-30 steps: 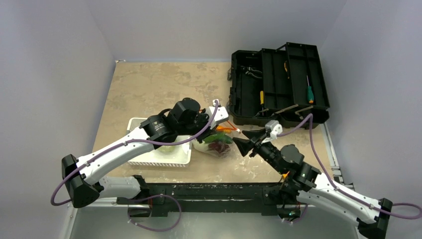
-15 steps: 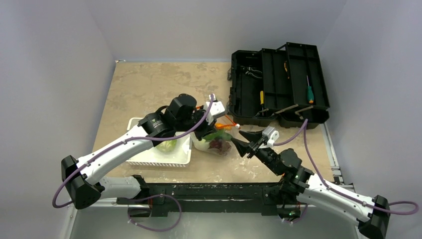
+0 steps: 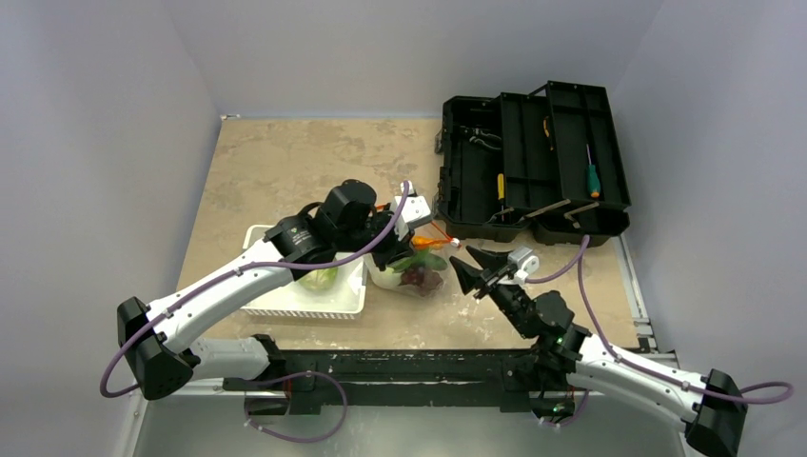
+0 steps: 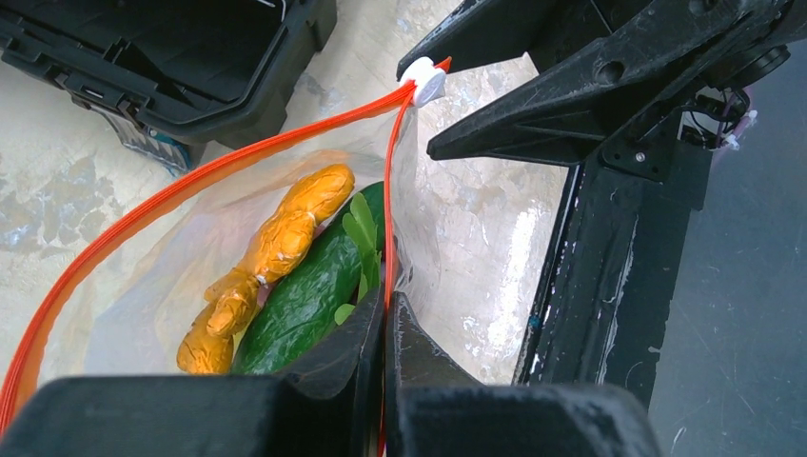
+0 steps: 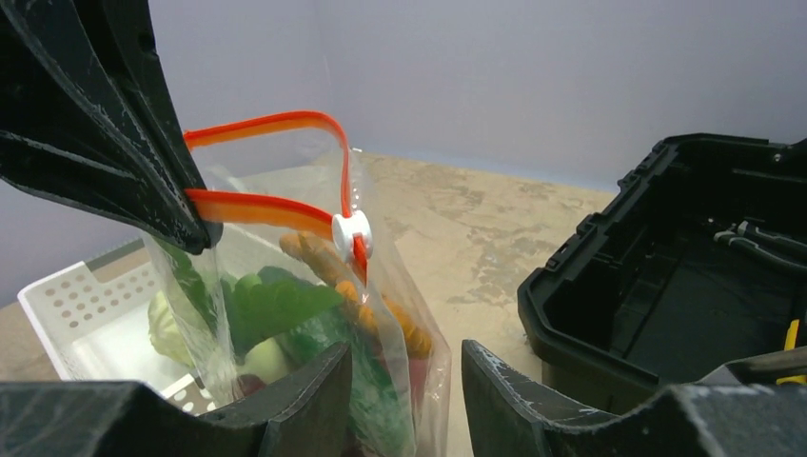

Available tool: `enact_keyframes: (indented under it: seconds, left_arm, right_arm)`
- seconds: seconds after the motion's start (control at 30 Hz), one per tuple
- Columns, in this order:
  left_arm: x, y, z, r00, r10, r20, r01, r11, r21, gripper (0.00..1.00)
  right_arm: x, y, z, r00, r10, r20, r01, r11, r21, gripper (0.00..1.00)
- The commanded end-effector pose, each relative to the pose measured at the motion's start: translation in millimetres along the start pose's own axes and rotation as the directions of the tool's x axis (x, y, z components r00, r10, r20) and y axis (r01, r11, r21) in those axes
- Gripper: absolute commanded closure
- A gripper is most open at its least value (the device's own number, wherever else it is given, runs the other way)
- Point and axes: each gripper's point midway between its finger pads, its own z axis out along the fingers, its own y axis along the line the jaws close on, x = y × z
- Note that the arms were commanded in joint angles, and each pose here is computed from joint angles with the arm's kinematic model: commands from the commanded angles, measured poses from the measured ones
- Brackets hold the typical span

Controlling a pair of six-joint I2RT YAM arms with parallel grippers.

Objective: Place the food in the zip-top bag and seal the zipper

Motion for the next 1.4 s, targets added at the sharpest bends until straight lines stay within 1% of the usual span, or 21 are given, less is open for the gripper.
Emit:
enact_keyframes:
  seconds: [0.0, 0.1, 0.3, 0.47, 0.63, 0.77, 0.87, 1.03, 1.1, 1.2, 1.27, 1.37]
  left_arm:
    - [-20.4, -2.8, -5.1, 0.998, 0.019, 0.060, -0.020, 1.000, 0.019, 1.00]
    - [-19.9, -2.5, -4.4, 0.998, 0.018, 0.064, -0.019, 1.000, 0.017, 1.00]
    - [-22.8, -6.3, -4.4, 0.997, 0.008, 0.076, -0.012, 0.999, 0.046, 1.00]
    - [-21.9, -6.5, -3.7, 0.997, 0.003, 0.073, -0.007, 0.998, 0.055, 1.00]
    - [-21.1, -7.9, -1.7, 0.998, -0.002, 0.067, -0.002, 0.998, 0.066, 1.00]
    - [-20.6, -7.4, -1.2, 0.998, -0.003, 0.065, -0.001, 0.998, 0.064, 1.00]
    - [-21.1, -7.4, -1.2, 0.998, -0.001, 0.067, -0.003, 0.998, 0.064, 1.00]
    - [-20.2, -7.6, 0.0, 0.998, -0.009, 0.061, 0.005, 0.998, 0.067, 1.00]
    - [-20.5, -7.9, -0.4, 0.998, -0.008, 0.062, 0.004, 0.998, 0.068, 1.00]
    - [-19.5, -7.2, 0.5, 0.998, -0.009, 0.059, 0.005, 0.998, 0.065, 1.00]
    - [-19.4, -7.2, 0.3, 0.998, -0.010, 0.059, 0.006, 0.998, 0.065, 1.00]
    - [-19.5, -7.0, 0.2, 0.998, -0.010, 0.059, 0.006, 0.998, 0.065, 1.00]
  right_arm:
    - [-26.7, -4.3, 6.0, 0.995, -0.002, 0.096, 0.000, 1.000, 0.030, 0.54]
    - [-31.4, 3.4, 10.6, 0.995, -0.012, 0.094, 0.013, 1.000, -0.010, 0.54]
    - [-39.3, 10.5, 17.2, 0.995, -0.003, 0.104, 0.007, 0.999, -0.041, 0.53]
    - [-36.2, 29.4, 23.1, 0.997, -0.037, 0.069, 0.047, 0.988, -0.149, 0.52]
    - [-32.5, 19.8, 28.2, 0.998, -0.027, 0.065, 0.035, 0.993, -0.111, 0.53]
    - [-32.0, 12.3, 30.7, 0.998, -0.022, 0.058, 0.028, 0.995, -0.100, 0.59]
    - [-37.3, 8.0, 28.8, 0.997, -0.016, 0.073, 0.022, 0.996, -0.087, 0.68]
    - [-40.8, 7.2, 27.5, 0.997, -0.024, 0.074, 0.030, 0.996, -0.087, 0.70]
    - [-39.9, 10.5, 27.8, 0.997, -0.027, 0.070, 0.034, 0.994, -0.106, 0.74]
    - [-39.5, 18.4, 29.9, 0.997, -0.035, 0.063, 0.044, 0.988, -0.147, 0.77]
    - [-37.5, 20.7, 32.1, 0.998, -0.041, 0.053, 0.049, 0.986, -0.158, 0.82]
    - [-36.6, 22.3, 33.9, 0.998, -0.045, 0.054, 0.053, 0.985, -0.166, 0.83]
